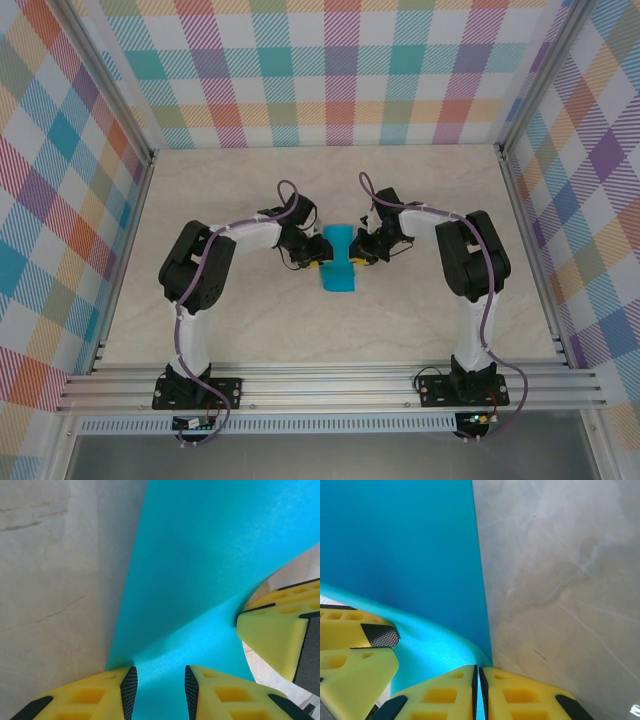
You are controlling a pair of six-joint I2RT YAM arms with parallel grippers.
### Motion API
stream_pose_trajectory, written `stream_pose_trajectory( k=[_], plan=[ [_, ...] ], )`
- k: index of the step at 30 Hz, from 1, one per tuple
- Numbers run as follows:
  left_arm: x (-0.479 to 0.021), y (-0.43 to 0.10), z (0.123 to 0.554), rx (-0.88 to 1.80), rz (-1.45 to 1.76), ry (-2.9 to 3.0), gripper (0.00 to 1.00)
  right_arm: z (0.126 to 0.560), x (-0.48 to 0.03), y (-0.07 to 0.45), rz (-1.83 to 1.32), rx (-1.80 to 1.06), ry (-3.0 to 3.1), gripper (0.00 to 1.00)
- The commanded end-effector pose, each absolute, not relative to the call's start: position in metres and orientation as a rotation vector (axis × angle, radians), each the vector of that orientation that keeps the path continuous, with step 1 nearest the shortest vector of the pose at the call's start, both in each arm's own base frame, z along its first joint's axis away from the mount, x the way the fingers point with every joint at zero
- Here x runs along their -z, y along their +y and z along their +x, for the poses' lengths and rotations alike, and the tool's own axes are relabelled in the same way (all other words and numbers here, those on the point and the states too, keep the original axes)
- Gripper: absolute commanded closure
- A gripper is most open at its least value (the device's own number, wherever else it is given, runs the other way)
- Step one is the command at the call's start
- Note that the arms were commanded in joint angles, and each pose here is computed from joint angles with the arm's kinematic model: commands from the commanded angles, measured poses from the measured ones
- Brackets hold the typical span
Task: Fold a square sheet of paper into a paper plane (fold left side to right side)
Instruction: First fold the square sheet of paper in half at the center of the table.
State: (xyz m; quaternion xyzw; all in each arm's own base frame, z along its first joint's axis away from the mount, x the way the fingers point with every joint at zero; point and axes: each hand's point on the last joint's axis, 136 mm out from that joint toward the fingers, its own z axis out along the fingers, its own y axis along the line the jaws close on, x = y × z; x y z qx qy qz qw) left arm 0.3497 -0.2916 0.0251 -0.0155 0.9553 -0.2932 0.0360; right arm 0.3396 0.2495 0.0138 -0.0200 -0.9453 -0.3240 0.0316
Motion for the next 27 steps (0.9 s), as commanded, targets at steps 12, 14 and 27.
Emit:
stream_pose_trajectory(
  k=[12, 14, 27],
  plan=[
    [-0.048, -0.257, 0.342, 0.879, -0.076, 2.912, 0.64, 0.317, 0.031, 0.232, -0.087, 0.779, -2.88, 0.87],
    [-0.061, -0.266, 0.346, 0.953, -0.049, 2.872, 0.65, 0.318, 0.031, 0.232, -0.087, 0.779, -2.88, 0.87],
    [-0.05, -0.318, 0.364, 1.178, 0.07, 2.849, 0.71, 0.318, 0.031, 0.232, -0.08, 0.771, -2.879, 0.87]
  ],
)
